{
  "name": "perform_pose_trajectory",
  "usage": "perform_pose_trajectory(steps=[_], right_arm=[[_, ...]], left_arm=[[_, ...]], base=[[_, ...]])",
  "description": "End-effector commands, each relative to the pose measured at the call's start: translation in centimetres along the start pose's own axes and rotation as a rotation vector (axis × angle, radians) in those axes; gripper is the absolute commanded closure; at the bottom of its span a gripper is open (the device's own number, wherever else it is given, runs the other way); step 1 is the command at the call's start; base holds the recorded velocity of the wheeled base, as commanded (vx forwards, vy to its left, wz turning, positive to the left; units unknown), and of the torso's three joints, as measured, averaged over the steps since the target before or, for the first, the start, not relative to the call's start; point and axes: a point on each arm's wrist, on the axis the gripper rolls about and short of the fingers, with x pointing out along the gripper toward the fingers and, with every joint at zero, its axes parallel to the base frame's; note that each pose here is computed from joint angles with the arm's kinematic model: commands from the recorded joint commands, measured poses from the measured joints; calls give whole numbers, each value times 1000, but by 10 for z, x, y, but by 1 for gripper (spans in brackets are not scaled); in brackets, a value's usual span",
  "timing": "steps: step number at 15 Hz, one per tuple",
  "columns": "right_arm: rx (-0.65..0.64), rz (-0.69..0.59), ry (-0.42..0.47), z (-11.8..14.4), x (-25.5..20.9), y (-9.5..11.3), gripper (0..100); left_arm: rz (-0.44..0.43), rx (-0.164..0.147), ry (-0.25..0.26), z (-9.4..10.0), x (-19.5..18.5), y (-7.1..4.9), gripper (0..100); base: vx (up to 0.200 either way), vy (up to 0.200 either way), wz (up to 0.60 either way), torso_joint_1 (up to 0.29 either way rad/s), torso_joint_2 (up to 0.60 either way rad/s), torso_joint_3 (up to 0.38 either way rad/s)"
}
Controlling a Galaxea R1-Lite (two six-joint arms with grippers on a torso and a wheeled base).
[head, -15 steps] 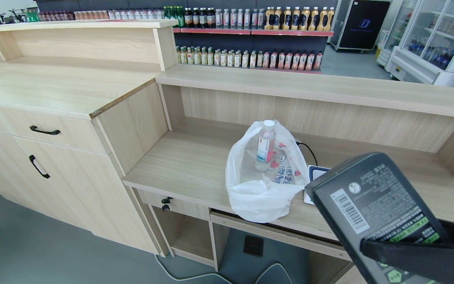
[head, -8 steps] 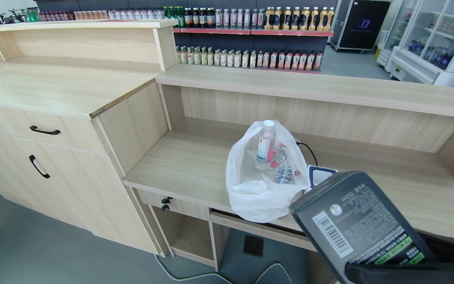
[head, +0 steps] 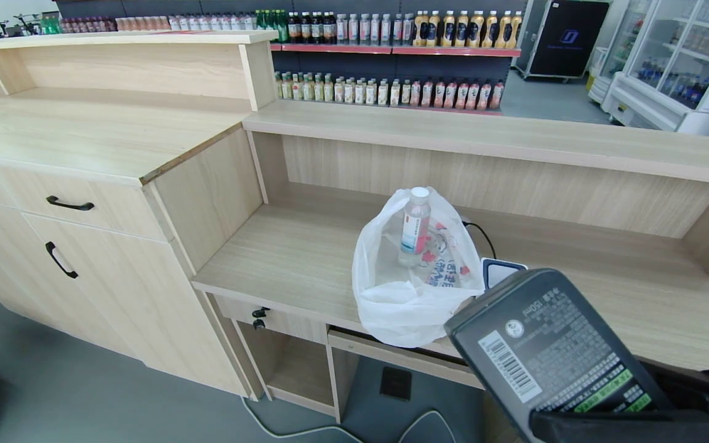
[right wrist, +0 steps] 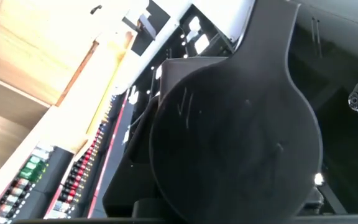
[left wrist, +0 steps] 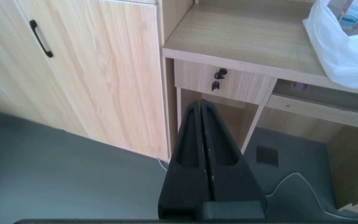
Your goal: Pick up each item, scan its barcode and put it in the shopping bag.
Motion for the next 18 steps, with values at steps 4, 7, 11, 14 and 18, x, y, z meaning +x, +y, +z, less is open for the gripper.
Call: perform_pose_trajectory(steps=[4, 7, 11, 14, 18], right_arm=[[505, 290, 346, -16, -22, 28, 100], [1038, 367, 681, -23, -46, 50, 100], [1558, 455, 1229, -16, -104, 63, 100], [1778, 248, 1571, -20, -130, 68, 100], [1861, 94, 1790, -29, -149, 79, 100]], left_arm=[[0, 0, 0, 0, 0, 0, 100], [0, 0, 0, 0, 0, 0, 100], [0, 0, 0, 0, 0, 0, 100], [0, 0, 0, 0, 0, 0, 100], [0, 0, 0, 0, 0, 0, 100]], base=[[0, 0, 0, 0, 0, 0], [0, 0, 0, 0, 0, 0], [0, 0, 0, 0, 0, 0], [0, 0, 0, 0, 0, 0], [0, 0, 0, 0, 0, 0]])
